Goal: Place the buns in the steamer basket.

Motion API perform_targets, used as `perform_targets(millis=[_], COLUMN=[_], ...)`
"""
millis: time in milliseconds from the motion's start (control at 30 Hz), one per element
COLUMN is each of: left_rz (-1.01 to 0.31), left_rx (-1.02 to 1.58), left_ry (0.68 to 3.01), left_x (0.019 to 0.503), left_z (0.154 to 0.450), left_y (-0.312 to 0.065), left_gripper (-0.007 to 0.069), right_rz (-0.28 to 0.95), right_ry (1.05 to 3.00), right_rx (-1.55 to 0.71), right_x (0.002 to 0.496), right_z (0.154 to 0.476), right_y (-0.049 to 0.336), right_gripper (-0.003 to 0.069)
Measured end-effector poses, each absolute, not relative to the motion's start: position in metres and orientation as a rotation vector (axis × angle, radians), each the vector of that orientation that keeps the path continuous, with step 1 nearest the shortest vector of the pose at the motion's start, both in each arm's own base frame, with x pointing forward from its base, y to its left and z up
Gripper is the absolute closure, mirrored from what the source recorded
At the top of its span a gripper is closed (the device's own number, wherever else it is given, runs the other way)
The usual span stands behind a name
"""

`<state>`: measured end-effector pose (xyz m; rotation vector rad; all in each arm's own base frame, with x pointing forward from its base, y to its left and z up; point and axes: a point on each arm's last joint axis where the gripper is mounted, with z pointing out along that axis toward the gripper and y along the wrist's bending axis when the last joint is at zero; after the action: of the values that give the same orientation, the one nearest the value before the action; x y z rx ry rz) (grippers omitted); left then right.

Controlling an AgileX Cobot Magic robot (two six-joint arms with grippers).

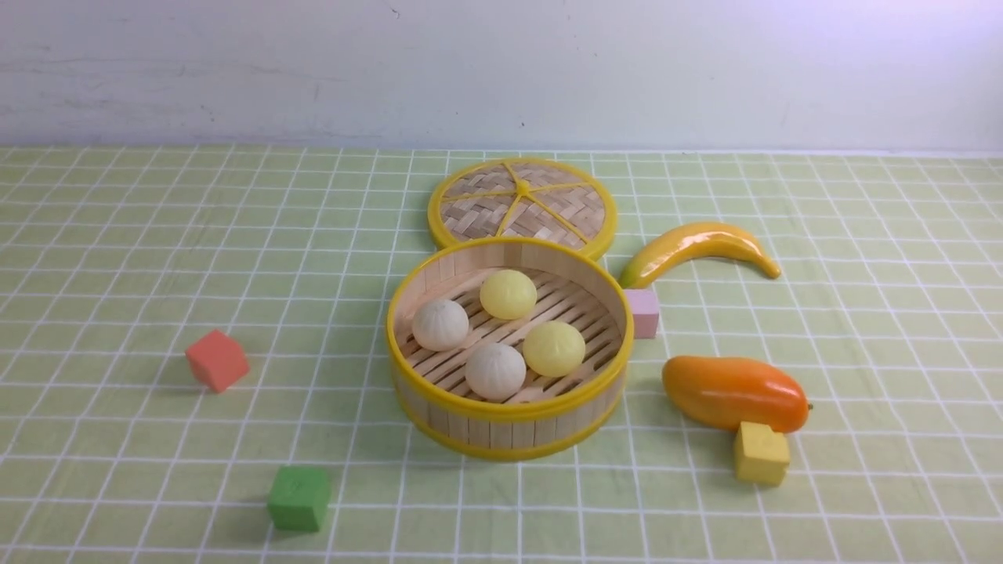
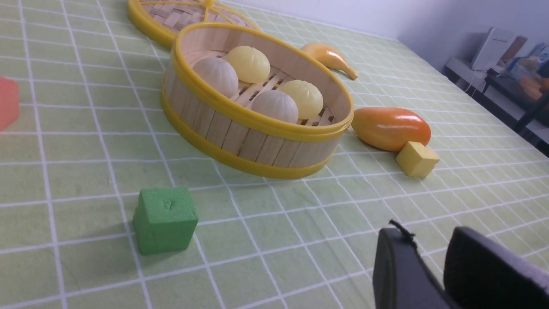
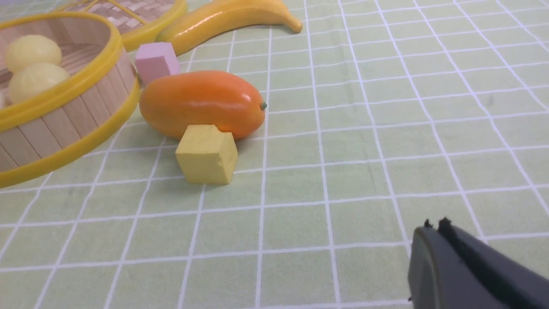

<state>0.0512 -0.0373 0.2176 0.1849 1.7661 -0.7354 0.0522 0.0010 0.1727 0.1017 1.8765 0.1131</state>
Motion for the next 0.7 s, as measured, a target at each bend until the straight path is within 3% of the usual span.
perform_targets(millis=[700], left_rz=[-0.735], left_rx=[0.185], left_ry=[1.766], left_x=[0.0512], left_z=[0.2176], left_y=[-0.0373], left_gripper=[0.0452], right_rz=[0.113], right_ry=[1.877], right_rx=[0.102], right_x=[0.0522], right_z=[0.1727], right_y=[0.001], right_gripper=[0.0669])
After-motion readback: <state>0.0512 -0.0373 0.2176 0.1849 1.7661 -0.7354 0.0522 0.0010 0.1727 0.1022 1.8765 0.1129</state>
